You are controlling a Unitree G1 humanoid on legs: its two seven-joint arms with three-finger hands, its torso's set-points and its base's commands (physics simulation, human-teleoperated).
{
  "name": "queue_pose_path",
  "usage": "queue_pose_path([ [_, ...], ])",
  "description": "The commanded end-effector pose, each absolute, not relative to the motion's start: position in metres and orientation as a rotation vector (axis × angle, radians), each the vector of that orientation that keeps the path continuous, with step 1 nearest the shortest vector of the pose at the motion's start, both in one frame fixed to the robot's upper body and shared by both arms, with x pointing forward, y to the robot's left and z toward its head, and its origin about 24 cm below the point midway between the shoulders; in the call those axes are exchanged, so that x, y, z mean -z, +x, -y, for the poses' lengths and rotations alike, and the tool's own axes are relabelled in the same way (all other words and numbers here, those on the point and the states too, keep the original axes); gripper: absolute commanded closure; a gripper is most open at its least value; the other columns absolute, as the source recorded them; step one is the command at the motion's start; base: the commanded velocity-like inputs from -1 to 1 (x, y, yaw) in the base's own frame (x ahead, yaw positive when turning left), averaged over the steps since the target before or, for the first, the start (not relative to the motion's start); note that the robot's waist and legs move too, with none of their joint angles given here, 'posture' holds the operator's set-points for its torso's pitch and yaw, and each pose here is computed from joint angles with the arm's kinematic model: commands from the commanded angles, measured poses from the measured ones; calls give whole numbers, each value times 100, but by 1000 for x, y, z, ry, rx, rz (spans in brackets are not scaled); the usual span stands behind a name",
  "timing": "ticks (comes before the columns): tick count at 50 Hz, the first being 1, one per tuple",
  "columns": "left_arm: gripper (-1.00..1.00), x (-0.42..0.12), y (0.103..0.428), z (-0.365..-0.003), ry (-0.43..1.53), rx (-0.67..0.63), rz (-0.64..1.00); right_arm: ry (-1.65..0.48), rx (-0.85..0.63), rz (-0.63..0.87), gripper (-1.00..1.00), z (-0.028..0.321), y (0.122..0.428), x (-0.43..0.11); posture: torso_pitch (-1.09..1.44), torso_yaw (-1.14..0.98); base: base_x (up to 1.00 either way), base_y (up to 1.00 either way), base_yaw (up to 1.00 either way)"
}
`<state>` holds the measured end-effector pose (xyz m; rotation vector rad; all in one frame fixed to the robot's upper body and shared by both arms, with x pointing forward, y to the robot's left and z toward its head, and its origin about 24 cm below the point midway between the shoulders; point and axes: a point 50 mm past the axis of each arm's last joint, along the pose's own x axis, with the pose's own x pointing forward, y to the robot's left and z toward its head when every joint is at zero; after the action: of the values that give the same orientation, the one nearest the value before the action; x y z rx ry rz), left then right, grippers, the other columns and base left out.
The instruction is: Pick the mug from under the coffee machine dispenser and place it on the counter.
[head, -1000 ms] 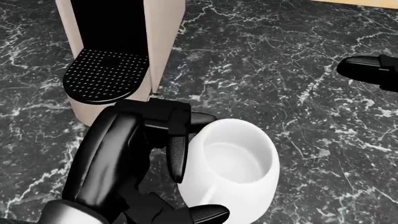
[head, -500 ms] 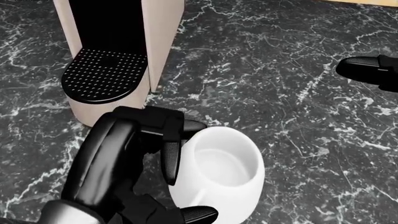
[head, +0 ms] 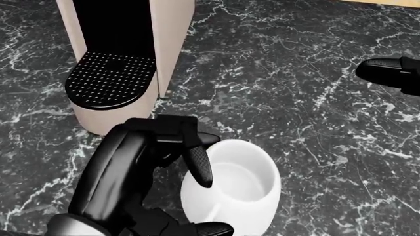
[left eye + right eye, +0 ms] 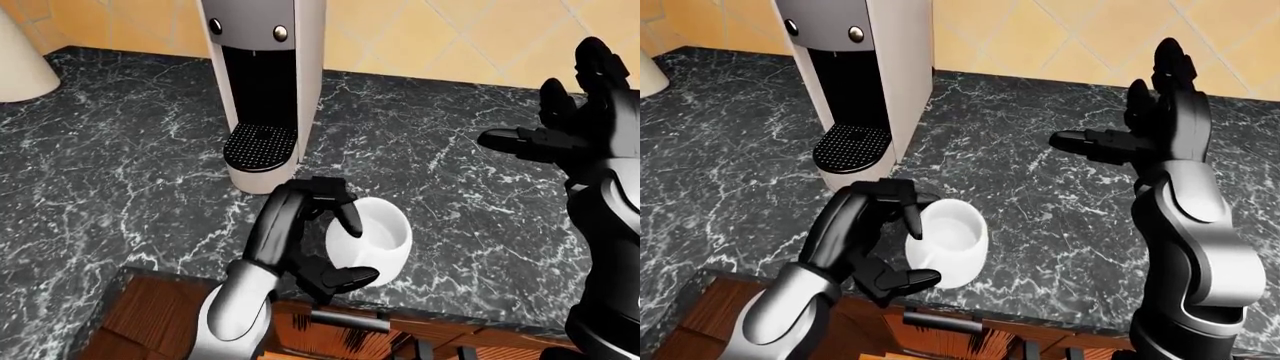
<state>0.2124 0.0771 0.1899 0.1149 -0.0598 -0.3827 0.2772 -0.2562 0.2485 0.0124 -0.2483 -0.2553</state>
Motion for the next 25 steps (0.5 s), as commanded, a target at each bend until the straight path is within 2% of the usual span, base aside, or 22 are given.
queue_pose_path([
  [1,67,-204,208,-77,104,388,159,0,259,337,-100,256,272,-265,0,0,0,0,0],
  [10,69,-203,207,-77,104,390,159,-1,257,335,-100,256,271,-264,0,0,0,0,0],
  [12,57,-203,208,-77,104,389,159,-2,256,335,-100,256,271,-264,0,0,0,0,0],
  [15,52,-203,208,-77,107,391,158,-2,256,334,-100,256,271,-264,0,0,0,0,0],
  [18,17,-202,207,-78,107,391,158,-3,256,334,-100,256,271,-263,0,0,0,0,0],
  [20,13,-202,207,-77,108,392,157,-3,255,334,-100,256,271,-263,0,0,0,0,0],
  [24,-18,-202,207,-77,110,393,158,-2,255,334,-100,256,272,-263,0,0,0,0,0],
  [25,-76,-202,207,-77,115,395,157,-2,255,335,-100,256,271,-264,0,0,0,0,0],
])
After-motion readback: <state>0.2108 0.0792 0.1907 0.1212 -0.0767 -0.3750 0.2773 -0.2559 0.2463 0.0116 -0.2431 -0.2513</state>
